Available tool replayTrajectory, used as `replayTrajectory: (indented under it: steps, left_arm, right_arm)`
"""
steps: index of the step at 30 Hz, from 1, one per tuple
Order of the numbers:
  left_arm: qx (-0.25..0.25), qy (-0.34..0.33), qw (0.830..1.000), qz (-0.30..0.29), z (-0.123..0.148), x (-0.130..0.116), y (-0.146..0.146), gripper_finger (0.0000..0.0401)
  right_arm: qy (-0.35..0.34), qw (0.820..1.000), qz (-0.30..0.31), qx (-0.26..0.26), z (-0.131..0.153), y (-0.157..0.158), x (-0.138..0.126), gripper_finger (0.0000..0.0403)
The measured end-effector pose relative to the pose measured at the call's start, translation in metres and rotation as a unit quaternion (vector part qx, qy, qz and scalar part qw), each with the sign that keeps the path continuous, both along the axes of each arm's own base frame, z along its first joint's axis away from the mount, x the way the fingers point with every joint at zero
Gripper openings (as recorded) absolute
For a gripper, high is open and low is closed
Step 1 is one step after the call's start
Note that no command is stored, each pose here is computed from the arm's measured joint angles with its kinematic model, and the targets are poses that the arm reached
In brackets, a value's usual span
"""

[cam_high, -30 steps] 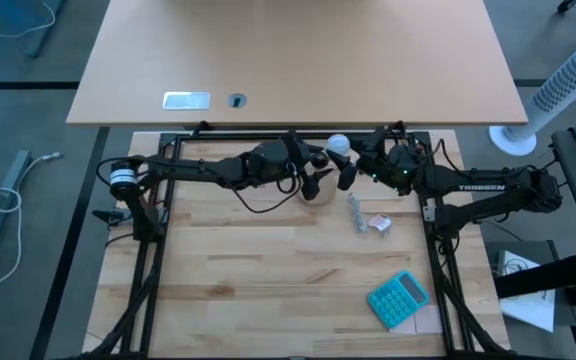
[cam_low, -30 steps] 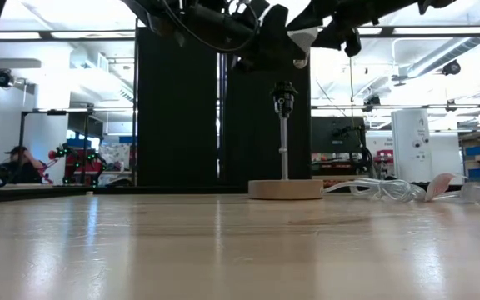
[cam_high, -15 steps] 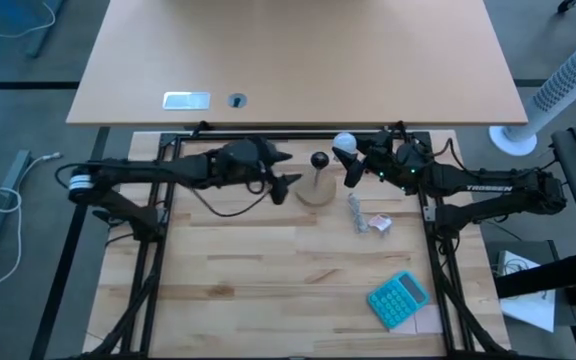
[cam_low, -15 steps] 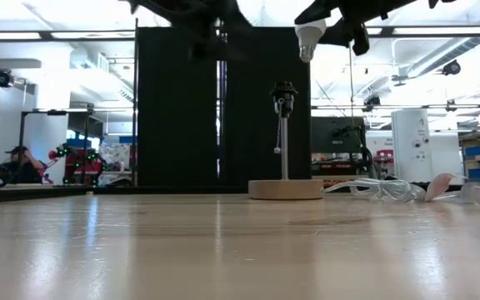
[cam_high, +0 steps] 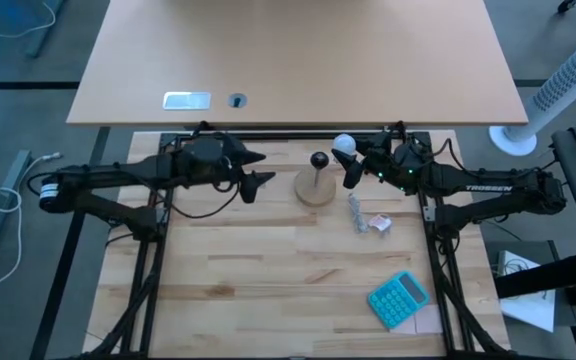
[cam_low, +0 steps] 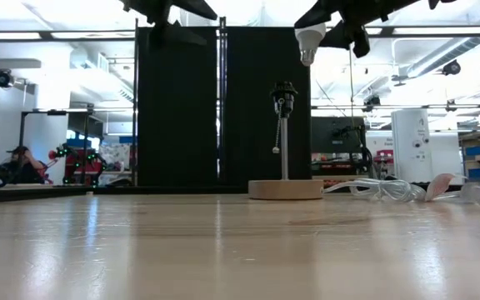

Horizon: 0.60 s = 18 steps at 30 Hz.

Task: Screw lightbulb
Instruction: Insert the lightbulb into the lamp

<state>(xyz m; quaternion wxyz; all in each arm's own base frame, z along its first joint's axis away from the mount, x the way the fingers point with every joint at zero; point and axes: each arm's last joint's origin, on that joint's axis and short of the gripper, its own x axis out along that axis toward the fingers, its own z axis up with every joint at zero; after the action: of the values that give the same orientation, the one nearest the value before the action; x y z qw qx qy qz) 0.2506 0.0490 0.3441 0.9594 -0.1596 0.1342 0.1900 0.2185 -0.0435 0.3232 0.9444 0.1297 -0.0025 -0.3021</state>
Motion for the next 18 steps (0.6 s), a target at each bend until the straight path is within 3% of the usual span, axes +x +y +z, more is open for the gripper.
replayTrajectory:
  steps: [18]
  left_arm:
    - [0.004, -0.013, 1.0, -0.012, 0.009, -0.012, -0.003, 0.0304]
  right_arm:
    - [-0.01, 1.0, -0.002, 0.024, -0.003, 0.0, 0.003, 0.0245]
